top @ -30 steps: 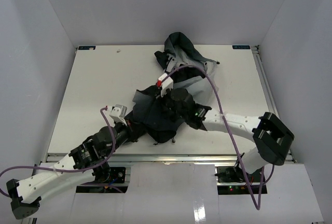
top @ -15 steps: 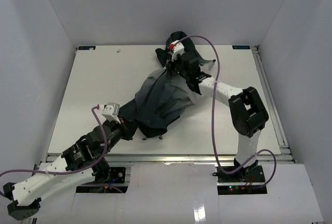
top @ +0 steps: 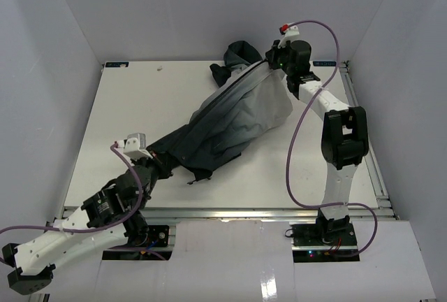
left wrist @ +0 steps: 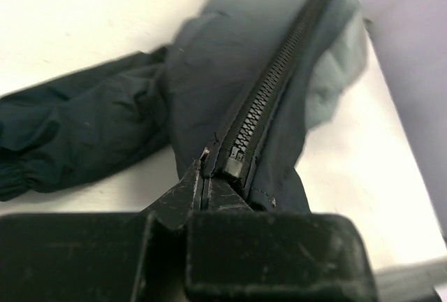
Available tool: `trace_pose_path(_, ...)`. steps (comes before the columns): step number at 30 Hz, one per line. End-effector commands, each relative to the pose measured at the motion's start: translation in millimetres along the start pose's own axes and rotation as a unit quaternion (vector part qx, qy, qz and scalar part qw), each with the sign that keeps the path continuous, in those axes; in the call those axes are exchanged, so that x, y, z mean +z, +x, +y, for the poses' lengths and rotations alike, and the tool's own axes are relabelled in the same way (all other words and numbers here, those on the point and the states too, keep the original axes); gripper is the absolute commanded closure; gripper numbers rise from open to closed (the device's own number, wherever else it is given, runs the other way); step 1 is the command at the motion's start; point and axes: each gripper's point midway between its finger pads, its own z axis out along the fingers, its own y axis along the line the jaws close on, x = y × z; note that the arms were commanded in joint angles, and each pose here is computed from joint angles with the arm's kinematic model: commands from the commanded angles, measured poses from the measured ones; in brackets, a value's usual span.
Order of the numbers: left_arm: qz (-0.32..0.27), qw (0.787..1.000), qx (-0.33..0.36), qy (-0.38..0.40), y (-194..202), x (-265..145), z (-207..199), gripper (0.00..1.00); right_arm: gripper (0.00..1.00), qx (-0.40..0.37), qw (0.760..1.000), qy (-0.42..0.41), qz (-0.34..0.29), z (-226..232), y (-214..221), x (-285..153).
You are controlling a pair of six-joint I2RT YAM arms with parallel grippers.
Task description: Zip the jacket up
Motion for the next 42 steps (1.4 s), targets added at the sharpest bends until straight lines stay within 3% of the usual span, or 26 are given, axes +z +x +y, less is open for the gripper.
trace_pose_path(1,-0.078,0.994,0.003,-0.077,-38,16,3,1.0,0.92,0.007,0.993,0.069,-0.095,-72,-63,-8)
trace_pose_path(11,-0.121,0.982,0.063,-0.132,-67,71,11,1.0,0.92,0.024,0.986,0.113,-0.123,-132,-65,-27)
trace_pose_path(14,-0.09,0.985,0.06,-0.132,-65,100,19,1.0,0.92,0.04,0.987,0.098,-0.124,-126,-55,-40)
trace_pose_path(16,-0.067,0.98,0.051,-0.178,-65,124,47,1.0,0.92,0.06,0.986,0.063,-0.144,-109,-56,-47)
trace_pose_path(19,-0.078,0.971,0.042,-0.222,-77,137,73,1.0,0.92,0.096,0.983,0.007,-0.156,-78,-51,-60)
trace_pose_path(25,-0.157,0.952,-0.009,-0.262,-118,107,113,1.0,0.92,0.09,0.985,-0.015,-0.144,-43,-20,-67)
trace_pose_path(32,-0.18,0.935,-0.043,-0.301,-126,95,146,1.0,0.92,0.066,0.989,0.044,-0.126,-82,-8,-63)
trace_pose_path(42,-0.213,0.924,-0.051,-0.314,-145,84,155,1.0,0.92,0.069,0.991,0.038,-0.112,-101,-3,-44)
